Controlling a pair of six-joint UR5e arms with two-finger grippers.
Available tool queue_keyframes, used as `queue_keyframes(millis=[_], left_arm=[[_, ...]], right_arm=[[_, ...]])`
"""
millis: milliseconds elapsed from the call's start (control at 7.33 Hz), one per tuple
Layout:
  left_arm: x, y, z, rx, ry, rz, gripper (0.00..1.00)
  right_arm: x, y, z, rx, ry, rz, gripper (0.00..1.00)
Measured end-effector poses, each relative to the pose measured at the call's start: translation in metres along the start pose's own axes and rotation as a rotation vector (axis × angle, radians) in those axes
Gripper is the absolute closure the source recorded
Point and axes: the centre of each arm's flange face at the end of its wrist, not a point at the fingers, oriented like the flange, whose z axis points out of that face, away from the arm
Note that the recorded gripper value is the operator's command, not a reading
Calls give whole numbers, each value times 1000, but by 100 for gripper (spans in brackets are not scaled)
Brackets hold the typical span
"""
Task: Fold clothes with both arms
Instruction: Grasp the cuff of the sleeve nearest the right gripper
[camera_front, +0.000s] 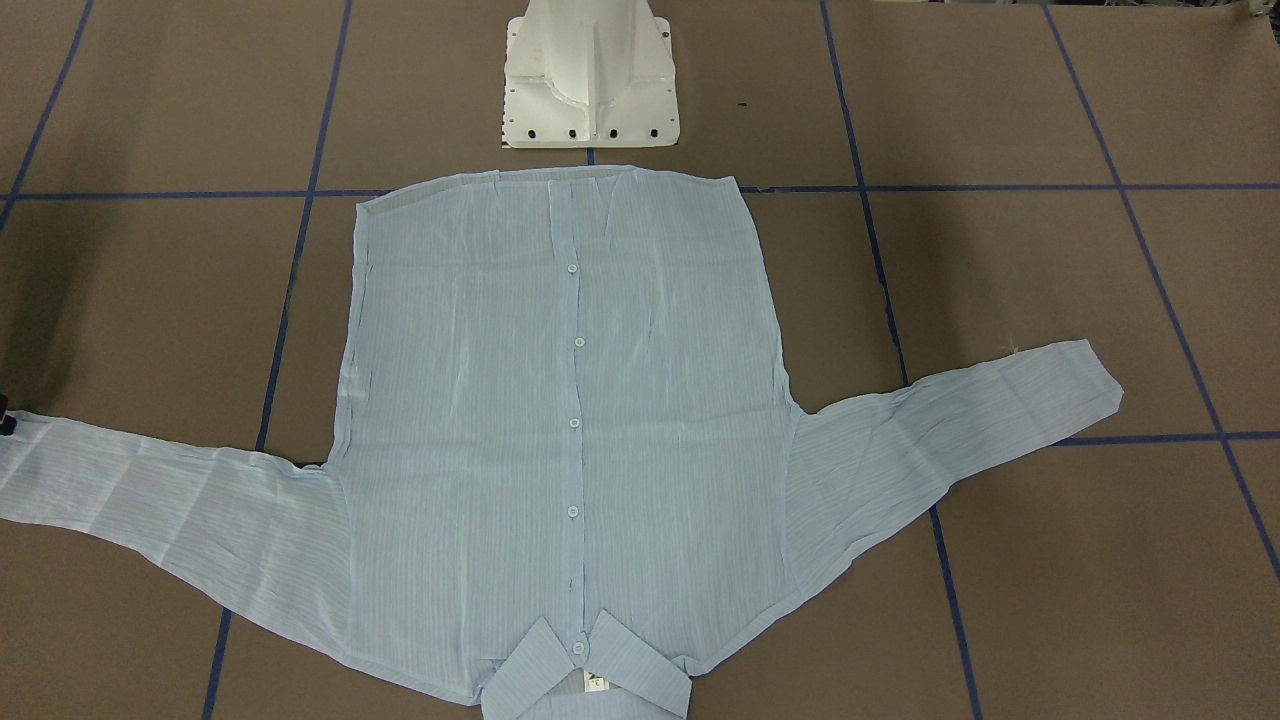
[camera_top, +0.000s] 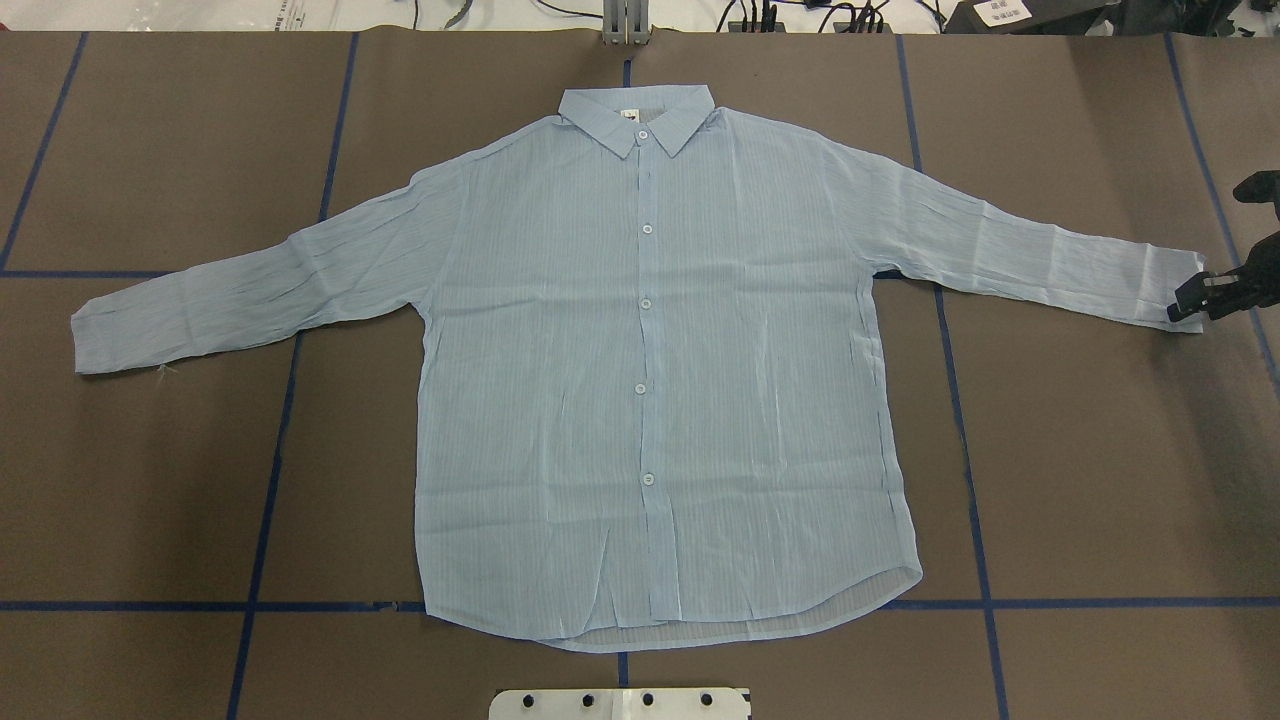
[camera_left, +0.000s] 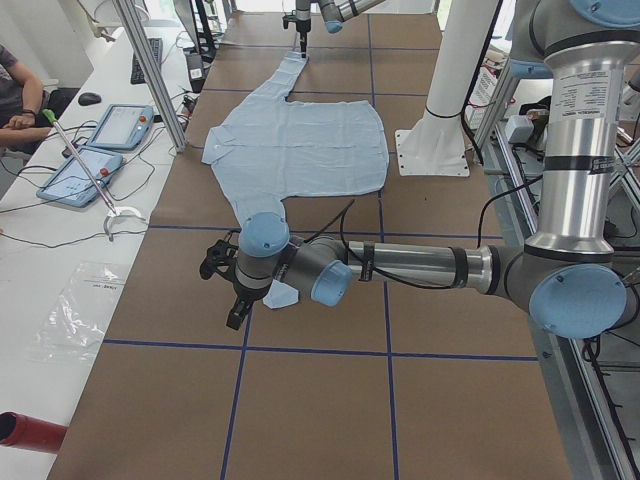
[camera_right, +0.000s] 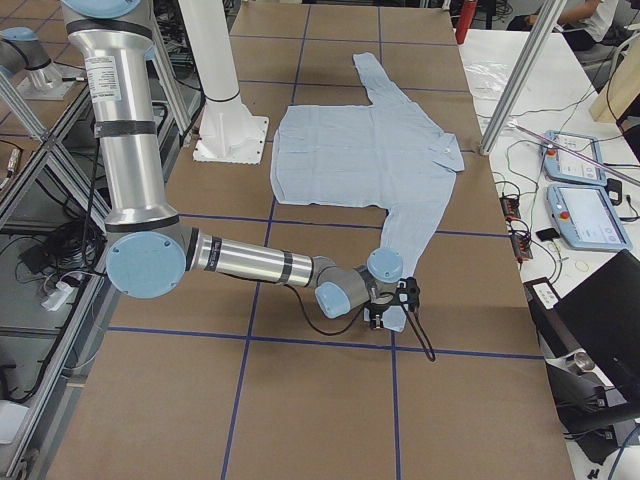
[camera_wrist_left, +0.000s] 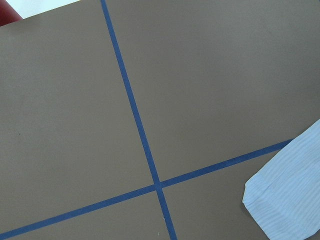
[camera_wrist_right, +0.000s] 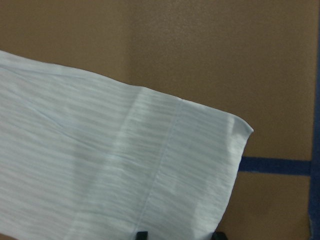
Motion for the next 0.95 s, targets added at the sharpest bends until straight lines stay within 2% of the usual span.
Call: queue_keyframes(millis=[136,545,682,818,955], left_arm=[[0,0,0,0,0,0,1],[0,0,0,-1,0,-2,1],[0,0,0,-1,0,-2,1],[0,0,0,-1,0,-2,1],[0,0,0,-1,0,-3,1]], right_arm=[[-2,-1,-1,1,-3,-1,73],[-8,-3,-6,13,-15,-15,75],[-10,-4,-8,18,-19,-19,80],[-10,-4,-10,21,-21,-20,98],[-11,-4,-12,23,-25,-22,100]])
